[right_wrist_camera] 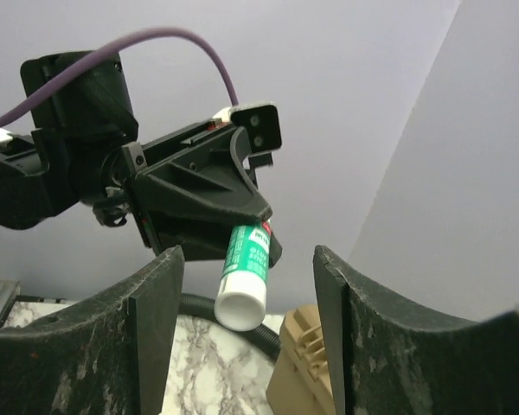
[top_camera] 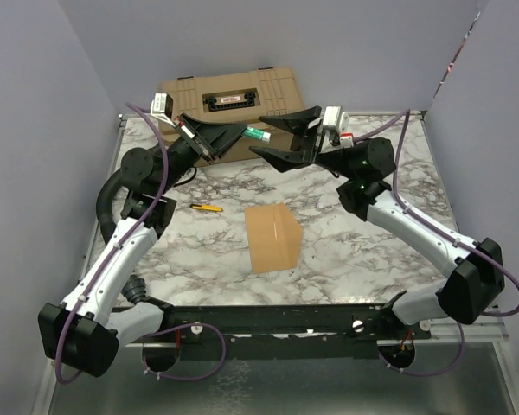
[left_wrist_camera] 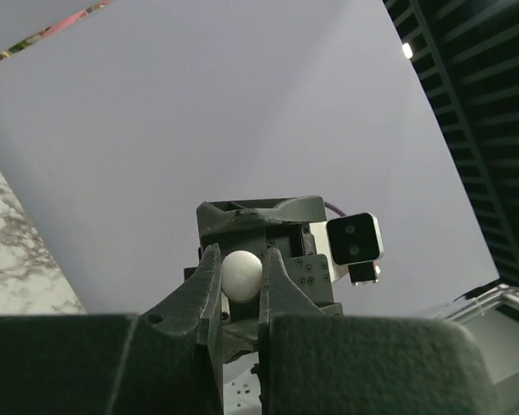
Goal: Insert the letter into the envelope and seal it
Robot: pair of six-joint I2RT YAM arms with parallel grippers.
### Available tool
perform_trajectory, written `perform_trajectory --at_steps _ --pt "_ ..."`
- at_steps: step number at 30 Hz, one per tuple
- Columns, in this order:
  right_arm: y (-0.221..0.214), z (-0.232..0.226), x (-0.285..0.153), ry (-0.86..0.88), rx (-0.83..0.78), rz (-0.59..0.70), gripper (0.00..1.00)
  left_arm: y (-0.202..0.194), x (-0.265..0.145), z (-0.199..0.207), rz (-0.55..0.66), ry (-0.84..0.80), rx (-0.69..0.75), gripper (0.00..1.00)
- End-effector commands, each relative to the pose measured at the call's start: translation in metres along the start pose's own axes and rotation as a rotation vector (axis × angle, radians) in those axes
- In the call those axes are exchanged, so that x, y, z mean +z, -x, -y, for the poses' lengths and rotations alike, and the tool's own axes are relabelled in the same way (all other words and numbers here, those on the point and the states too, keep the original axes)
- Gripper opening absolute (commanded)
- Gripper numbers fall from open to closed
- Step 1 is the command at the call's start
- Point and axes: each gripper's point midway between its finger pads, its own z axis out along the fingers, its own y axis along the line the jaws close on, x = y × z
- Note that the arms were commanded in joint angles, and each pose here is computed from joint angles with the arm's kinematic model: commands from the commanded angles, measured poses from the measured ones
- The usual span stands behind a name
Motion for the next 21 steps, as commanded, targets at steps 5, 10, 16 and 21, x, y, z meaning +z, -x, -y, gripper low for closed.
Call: perform_trajectory --at_steps 5,10,16,21 --pt "0.004 0.004 0.017 0.017 0.038 0.123 0.65 0.008 -0.006 0.013 0.056 -0.055 -0.161 0.00" --pt "-0.002 0.006 0.021 0.020 0.068 0.112 0.60 0.008 -0.009 0.012 0.067 -0.057 -0.208 0.00" --pt "0.006 0.008 0.026 0.030 0.064 0.138 0.60 0.010 -0.013 0.001 0.098 -0.042 -0.266 0.00" --pt "0.004 0.008 0.030 0.039 0.096 0.139 0.63 0.010 -0.013 0.002 0.098 -0.051 -0.279 0.00"
